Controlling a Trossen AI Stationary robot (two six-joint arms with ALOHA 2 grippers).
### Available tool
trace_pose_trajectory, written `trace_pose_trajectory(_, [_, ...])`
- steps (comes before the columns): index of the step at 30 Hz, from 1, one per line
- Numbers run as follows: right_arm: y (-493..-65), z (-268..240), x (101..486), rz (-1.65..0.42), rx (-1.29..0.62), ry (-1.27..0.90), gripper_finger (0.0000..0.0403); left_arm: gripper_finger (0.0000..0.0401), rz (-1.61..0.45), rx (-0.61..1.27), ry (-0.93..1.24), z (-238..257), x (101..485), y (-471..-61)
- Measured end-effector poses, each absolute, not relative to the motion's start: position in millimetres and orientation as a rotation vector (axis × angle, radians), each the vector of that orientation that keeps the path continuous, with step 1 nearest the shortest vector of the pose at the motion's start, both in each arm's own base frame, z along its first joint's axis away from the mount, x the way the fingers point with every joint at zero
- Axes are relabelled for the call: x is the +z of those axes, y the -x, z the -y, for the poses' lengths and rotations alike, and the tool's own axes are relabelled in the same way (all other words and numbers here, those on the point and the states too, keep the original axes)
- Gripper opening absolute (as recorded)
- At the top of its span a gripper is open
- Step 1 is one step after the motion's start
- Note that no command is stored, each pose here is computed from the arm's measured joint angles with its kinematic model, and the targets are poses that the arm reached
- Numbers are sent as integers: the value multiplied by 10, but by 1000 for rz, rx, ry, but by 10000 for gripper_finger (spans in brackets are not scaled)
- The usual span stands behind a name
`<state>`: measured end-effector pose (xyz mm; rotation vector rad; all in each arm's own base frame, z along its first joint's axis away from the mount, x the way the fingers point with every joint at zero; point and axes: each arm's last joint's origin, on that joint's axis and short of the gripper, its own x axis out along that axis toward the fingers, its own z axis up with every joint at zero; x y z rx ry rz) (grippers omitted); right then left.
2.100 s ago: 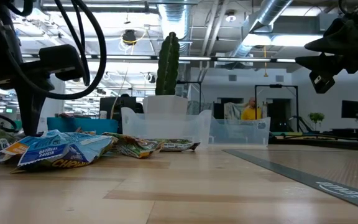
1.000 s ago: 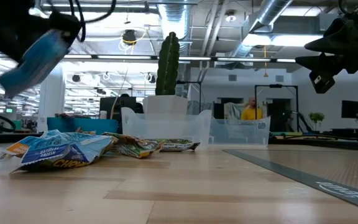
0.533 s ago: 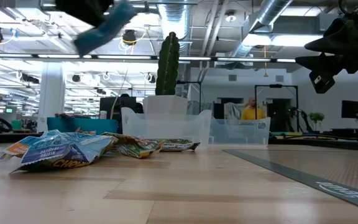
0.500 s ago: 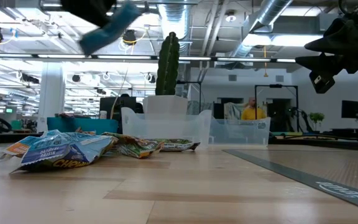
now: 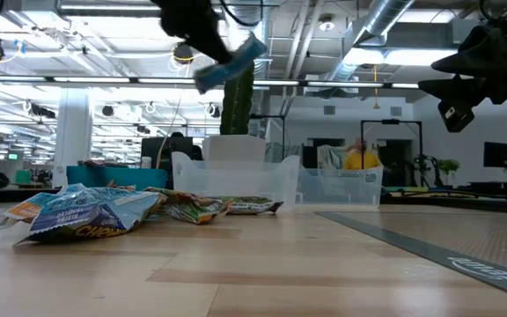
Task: Pick and place Granola Bars by type
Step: Put the blue granola bar into the bottom transparent bin
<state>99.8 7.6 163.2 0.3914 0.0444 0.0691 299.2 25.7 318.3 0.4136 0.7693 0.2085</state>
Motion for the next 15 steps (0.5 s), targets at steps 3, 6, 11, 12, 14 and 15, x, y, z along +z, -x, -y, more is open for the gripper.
trace_pose_trajectory(3, [-998, -76, 1631, -45, 69, -391, 141, 14, -783, 238, -382, -433, 3191, -3154])
trace_pose_trajectory(6, [-998, -76, 1631, -45, 69, -391, 143, 14, -801, 247, -346, -614, 3148, -3314])
trace_pose_trajectory(11, [-998, -76, 1632, -45, 69, -391, 143, 14, -875, 223, -296, -831, 2933, -3492])
trace_pose_trajectory(12, [-998, -76, 1631, -45, 69, -391, 143, 14, -892, 215, -288, -855, 2874, -3518])
trace_pose_trajectory(14, [-998, -76, 1631, -45, 69, -391, 141, 14, -940, 190, -270, -889, 2752, -3553])
trace_pose_trajectory(15, [-998, -76, 1632, -44, 69, -391, 141, 14, -959, 180, -263, -901, 2696, -3571])
